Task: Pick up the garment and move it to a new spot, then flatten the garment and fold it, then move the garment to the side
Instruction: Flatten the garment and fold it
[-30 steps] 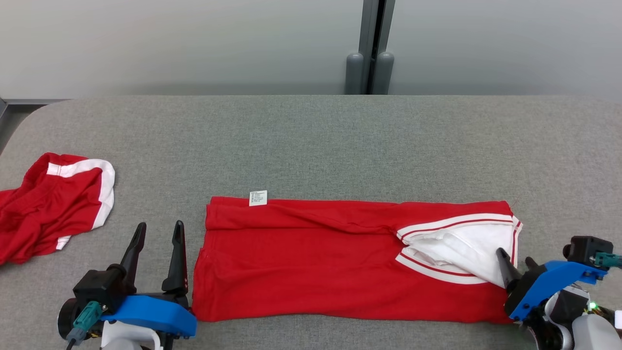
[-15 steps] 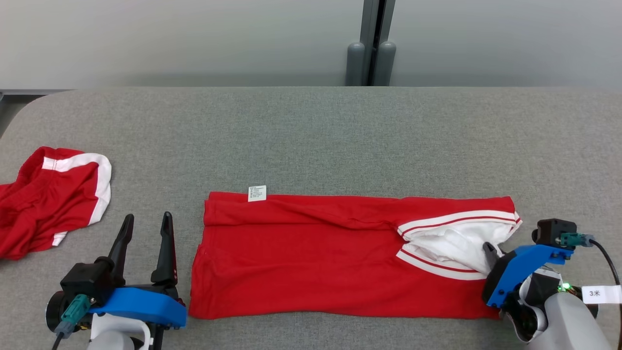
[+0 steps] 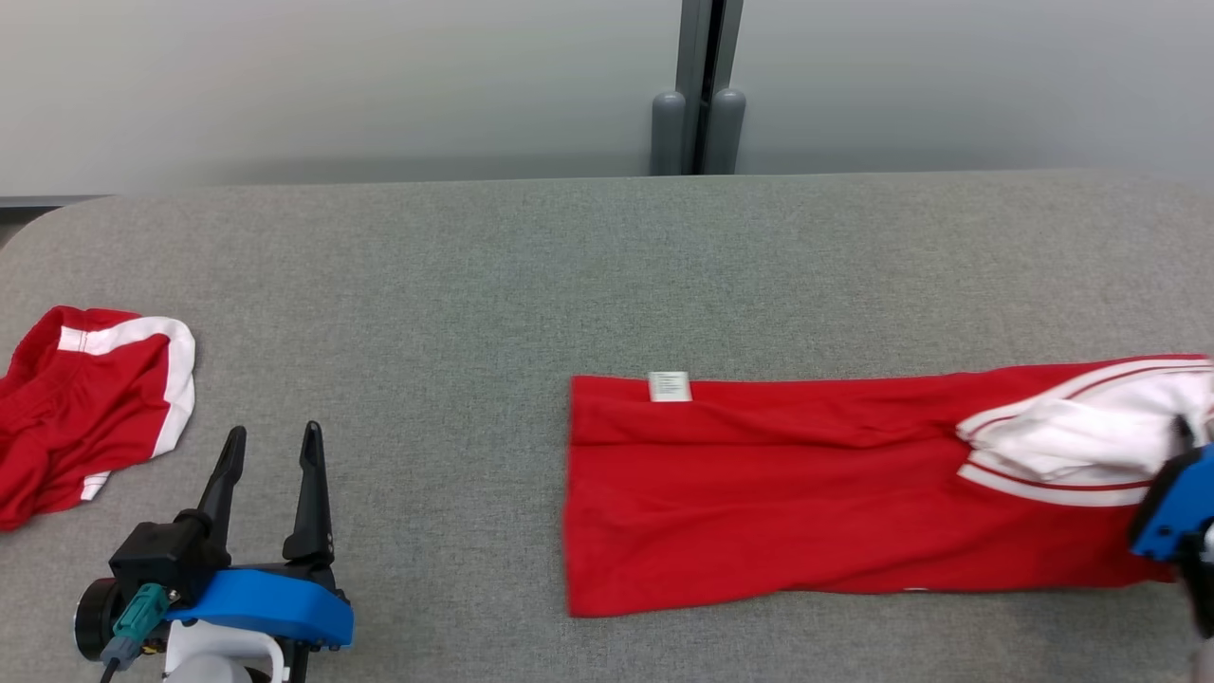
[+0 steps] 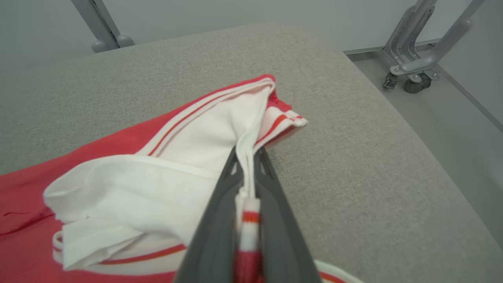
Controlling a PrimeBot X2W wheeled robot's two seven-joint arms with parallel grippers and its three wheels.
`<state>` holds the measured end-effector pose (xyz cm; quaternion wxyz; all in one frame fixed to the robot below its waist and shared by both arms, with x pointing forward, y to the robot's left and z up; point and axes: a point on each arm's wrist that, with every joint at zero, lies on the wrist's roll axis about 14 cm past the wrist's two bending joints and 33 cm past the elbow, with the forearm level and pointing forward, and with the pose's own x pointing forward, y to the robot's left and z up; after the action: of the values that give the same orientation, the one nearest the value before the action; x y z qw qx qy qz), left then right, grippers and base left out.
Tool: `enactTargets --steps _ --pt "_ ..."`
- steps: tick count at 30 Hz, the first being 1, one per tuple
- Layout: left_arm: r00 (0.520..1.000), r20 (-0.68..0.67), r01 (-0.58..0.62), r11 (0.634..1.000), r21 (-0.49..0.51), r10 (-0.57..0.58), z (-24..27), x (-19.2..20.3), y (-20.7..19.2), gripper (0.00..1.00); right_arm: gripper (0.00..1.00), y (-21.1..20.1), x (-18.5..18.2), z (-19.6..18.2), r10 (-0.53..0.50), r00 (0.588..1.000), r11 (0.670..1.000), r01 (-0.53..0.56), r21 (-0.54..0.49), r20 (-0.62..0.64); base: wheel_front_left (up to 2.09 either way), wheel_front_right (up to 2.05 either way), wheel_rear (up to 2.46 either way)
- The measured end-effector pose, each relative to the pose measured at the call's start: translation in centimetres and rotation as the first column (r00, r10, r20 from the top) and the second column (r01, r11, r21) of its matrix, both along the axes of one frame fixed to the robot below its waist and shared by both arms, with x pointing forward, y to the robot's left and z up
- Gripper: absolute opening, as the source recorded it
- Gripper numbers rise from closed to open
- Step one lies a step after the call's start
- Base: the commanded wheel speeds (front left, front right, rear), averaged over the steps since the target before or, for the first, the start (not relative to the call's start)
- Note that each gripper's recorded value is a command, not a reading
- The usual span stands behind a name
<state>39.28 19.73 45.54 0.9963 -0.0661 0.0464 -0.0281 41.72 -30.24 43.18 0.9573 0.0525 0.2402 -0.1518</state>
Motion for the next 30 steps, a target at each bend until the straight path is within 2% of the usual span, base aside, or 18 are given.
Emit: enactTargets --steps 4,6,11,14,17,21,30 --pt "1.0 -0.002 0.012 1.0 0.0 -0.012 0.0 0.0 -0.2 1.0 0.0 -3.9 -1.2 2.5 -0.025 0.999 0.983 0.018 -0.18 -0.039 0.0 0.0 0.0" --pt "1.0 -0.002 0.019 1.0 -0.005 -0.019 0.0 -0.1 -0.5 1.0 0.0 -4.3 -1.3 3.4 -0.011 0.999 0.973 -0.001 -0.23 -0.051 0.0 0.0 0.0" --pt "1.0 0.005 0.03 0.999 -0.014 -0.03 0.2 -0.3 -1.0 1.0 0.0 -0.5 -0.1 4.9 0.108 0.993 0.959 -0.115 -0.259 -0.04 0.0 0.0 0.0" --pt "0.999 0.009 0.031 0.999 -0.017 -0.03 0.4 -0.4 -1.1 1.0 0.0 4.3 0.4 4.5 0.226 0.973 0.945 -0.231 -0.233 -0.048 0.0 0.0 0.0" --pt "1.0 0.011 0.029 0.999 -0.019 -0.029 0.4 -0.6 -0.9 1.0 0.0 9.4 0.7 4.1 0.353 0.934 0.913 -0.356 -0.2 -0.055 0.0 0.0 0.0" --pt "1.0 0.011 0.02 1.0 -0.019 -0.02 0.5 -0.8 -0.5 1.0 0.0 15.5 0.8 3.4 0.499 0.865 0.852 -0.501 -0.152 -0.057 0.0 0.0 0.0" --pt "1.0 -0.001 0.003 1.0 -0.023 -0.003 0.0 -1.2 -0.1 1.0 0.0 24.3 0.9 1.3 0.697 0.712 0.71 -0.702 -0.052 -0.085 0.0 0.0 0.0"
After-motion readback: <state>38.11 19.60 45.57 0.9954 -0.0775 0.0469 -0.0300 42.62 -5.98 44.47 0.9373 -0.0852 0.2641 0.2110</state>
